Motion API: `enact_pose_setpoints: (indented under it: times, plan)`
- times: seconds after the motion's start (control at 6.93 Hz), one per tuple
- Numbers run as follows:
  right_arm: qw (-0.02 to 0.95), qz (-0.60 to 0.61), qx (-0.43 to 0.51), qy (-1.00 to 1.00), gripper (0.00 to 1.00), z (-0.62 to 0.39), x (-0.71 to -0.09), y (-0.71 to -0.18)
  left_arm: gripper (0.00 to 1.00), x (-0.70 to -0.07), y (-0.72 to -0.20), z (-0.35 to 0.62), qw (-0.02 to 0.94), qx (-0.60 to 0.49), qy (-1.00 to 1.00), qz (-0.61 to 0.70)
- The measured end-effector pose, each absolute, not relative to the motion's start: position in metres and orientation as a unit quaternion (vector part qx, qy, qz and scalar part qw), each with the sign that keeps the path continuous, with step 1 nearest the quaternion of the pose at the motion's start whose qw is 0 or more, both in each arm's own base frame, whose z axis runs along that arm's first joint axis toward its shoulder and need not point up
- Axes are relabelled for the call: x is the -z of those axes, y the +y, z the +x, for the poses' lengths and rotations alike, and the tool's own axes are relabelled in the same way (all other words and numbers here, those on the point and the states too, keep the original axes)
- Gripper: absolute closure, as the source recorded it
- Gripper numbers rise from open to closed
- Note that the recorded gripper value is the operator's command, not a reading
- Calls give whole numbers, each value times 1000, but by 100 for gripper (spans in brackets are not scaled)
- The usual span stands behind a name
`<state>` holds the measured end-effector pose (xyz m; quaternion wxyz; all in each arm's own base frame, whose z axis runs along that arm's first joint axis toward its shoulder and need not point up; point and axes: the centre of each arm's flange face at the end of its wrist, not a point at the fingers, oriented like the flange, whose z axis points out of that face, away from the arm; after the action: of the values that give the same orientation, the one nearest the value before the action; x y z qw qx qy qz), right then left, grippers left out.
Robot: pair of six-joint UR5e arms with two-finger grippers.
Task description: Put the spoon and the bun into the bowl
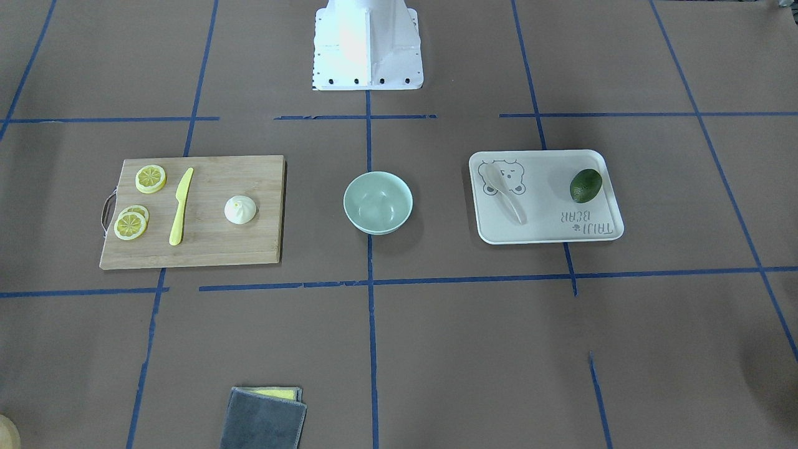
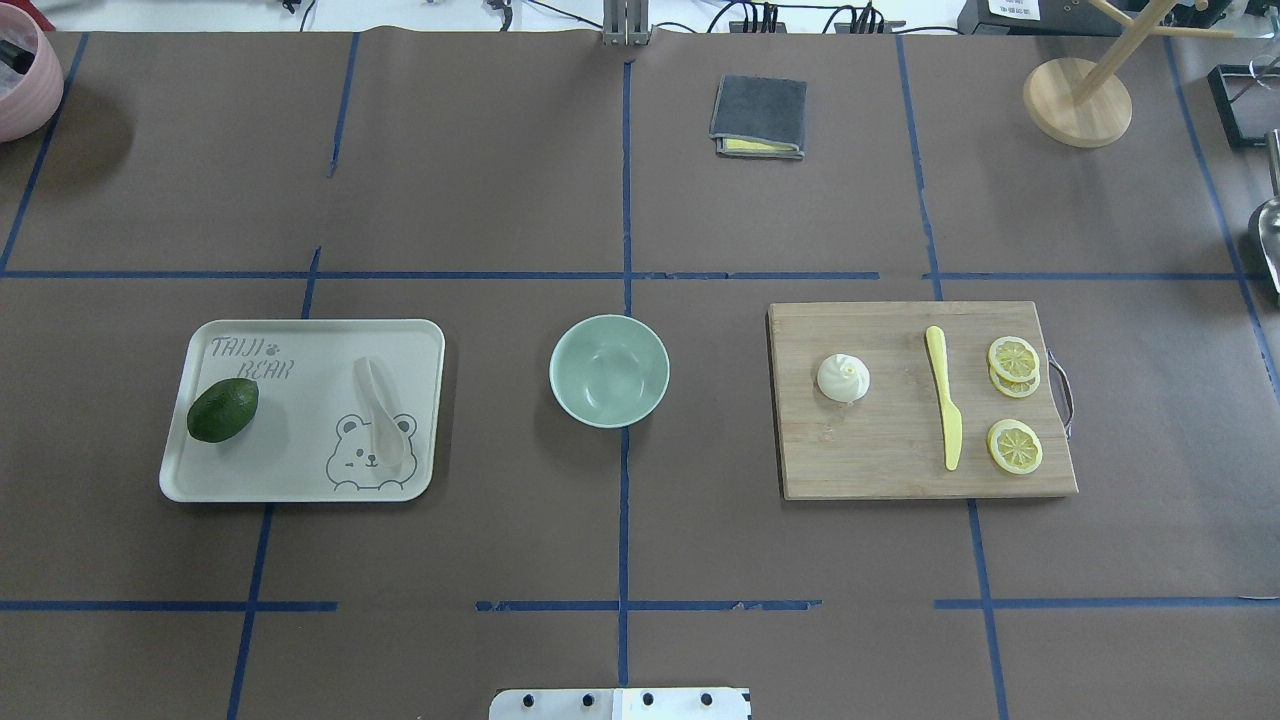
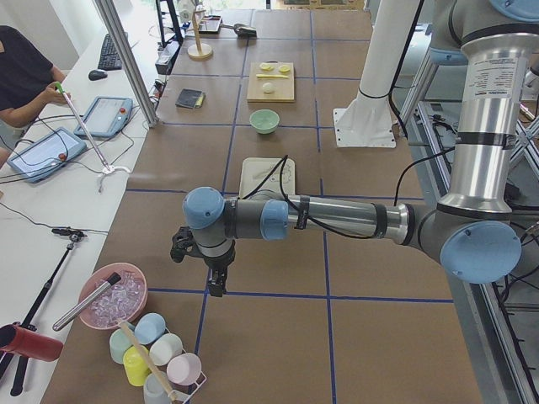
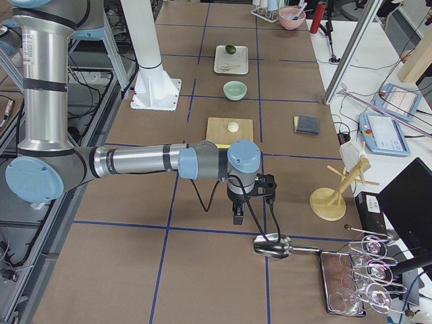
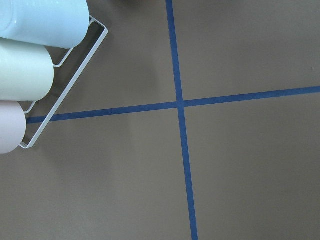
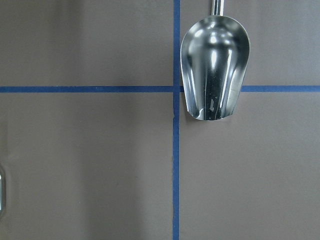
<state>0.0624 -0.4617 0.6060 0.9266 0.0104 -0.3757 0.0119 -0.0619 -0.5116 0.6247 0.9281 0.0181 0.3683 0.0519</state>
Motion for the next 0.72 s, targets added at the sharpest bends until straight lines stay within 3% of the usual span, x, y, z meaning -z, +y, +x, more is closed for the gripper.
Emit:
enact_pose_setpoints:
  times: [0.43,0.72]
  plan:
    - [926,13,-11,-376,0,62,-603,-463,0,-599,-520,-59,926,-61,370,41]
    - [925,19,-8,-379,0,61,-597,-467,0,-527,-545,-21,917,-101,370,107]
